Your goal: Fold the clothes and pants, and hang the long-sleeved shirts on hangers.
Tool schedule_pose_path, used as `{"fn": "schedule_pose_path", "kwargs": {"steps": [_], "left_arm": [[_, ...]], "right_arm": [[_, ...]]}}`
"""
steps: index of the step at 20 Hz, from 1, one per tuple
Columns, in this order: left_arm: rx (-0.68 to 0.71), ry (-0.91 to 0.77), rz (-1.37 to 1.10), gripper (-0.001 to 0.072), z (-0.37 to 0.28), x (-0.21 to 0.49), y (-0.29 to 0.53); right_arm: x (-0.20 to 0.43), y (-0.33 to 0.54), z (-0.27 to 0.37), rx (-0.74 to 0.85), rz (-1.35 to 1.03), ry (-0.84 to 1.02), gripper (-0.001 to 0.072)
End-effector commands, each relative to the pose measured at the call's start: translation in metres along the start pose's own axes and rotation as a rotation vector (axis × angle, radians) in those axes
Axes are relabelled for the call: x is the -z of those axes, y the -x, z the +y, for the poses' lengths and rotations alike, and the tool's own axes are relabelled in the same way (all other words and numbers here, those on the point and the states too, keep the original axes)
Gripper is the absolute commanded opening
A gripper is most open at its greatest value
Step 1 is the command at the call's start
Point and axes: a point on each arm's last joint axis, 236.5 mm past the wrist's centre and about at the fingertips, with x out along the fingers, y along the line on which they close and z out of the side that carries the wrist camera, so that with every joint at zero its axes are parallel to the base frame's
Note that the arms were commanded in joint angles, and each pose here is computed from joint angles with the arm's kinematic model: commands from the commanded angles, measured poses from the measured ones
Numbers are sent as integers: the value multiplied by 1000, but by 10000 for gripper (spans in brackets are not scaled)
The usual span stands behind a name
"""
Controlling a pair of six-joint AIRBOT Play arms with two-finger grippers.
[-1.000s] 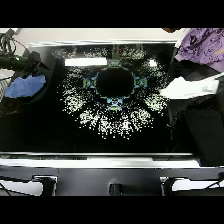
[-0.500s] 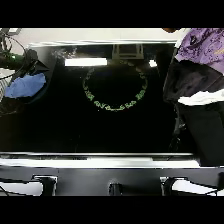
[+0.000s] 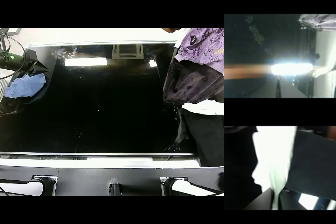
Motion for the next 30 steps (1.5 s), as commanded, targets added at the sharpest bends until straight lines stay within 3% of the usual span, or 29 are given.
{"fn": "schedule_pose_path", "kwargs": {"steps": [1, 6, 9, 30], "left_arm": [[-1, -5, 4, 17, 0, 1, 0], [-1, -4, 4, 17, 0, 1, 0], [-1, -4, 4, 17, 0, 1, 0], [-1, -5, 4, 17, 0, 1, 0]], "right_arm": [[10, -1, -38, 156, 41, 7, 24], [51, -41, -127, 476, 182, 94, 26], [62, -53, -172, 595, 140, 119, 26], [82, -89, -208, 668, 141, 140, 27]]}}
